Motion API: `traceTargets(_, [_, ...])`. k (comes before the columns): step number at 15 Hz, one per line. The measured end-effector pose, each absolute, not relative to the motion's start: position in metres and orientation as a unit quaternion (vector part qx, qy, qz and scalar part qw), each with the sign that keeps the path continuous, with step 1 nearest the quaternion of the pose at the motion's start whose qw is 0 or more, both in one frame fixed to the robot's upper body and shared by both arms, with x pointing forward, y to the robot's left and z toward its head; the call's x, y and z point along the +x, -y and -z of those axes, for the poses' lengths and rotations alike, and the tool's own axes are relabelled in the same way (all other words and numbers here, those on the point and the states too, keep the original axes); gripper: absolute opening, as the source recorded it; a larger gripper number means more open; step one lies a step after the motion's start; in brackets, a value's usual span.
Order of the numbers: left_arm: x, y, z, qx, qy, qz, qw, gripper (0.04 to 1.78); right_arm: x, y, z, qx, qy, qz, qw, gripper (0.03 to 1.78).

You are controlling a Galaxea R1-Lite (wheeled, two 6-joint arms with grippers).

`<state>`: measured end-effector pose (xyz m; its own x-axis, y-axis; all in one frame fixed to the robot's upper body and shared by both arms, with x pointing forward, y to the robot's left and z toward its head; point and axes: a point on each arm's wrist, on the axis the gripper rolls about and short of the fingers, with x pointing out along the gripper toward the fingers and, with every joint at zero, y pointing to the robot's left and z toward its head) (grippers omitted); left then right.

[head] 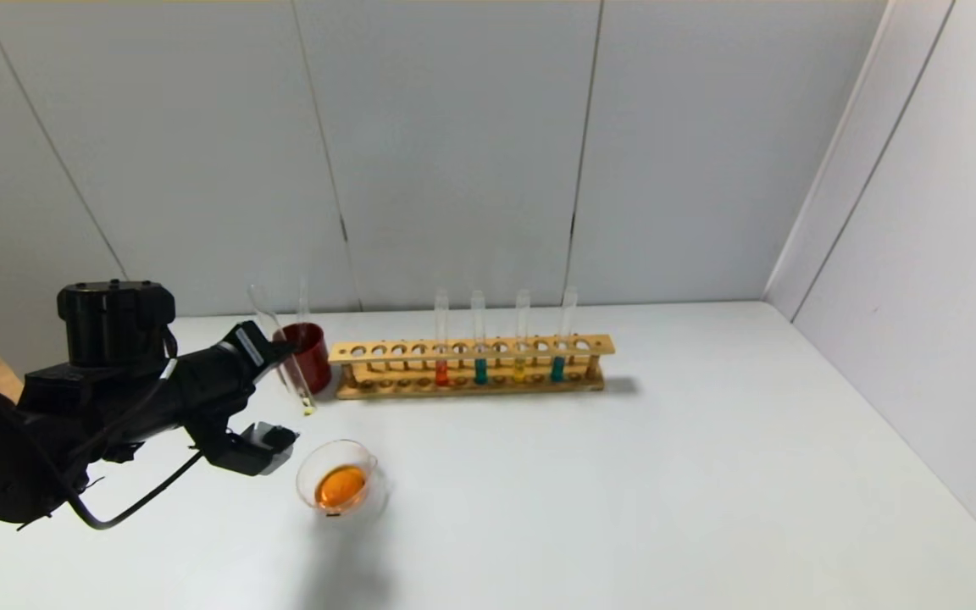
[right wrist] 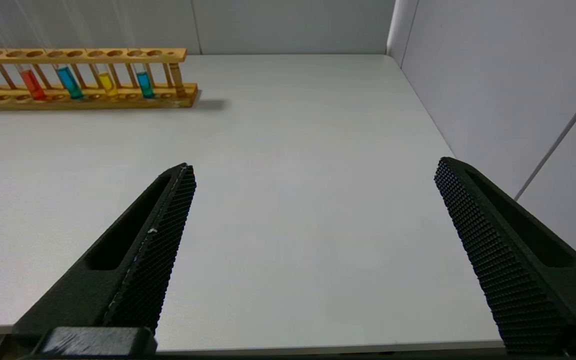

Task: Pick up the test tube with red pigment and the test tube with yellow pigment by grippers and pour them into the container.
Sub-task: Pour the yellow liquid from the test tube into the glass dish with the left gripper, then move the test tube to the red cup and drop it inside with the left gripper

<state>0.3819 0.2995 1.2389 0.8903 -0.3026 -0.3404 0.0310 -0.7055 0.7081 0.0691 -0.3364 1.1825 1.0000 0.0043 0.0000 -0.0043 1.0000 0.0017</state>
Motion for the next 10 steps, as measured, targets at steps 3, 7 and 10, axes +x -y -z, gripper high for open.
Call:
traceTargets(3, [0.378, -0.300, -1.246, 0.846, 0.020, 0.214, 0.487, 0.30, 0.069, 0.336, -1.182, 0.001, 0.000, -0.002, 1.000, 1.75])
traceTargets(7, [0.384, -0.294, -1.303, 0.741, -0.051, 0.164, 0.649, 0.30, 0.069, 0.336, -1.182, 0.001, 0.000, -0.002, 1.000, 1.75])
traceTargets(10, [0.384, -0.288, -1.371, 0.627, -0.080, 0.148, 0.760, 0.30, 0.069, 0.336, -1.182, 0.001, 0.000, -0.002, 1.000, 1.75])
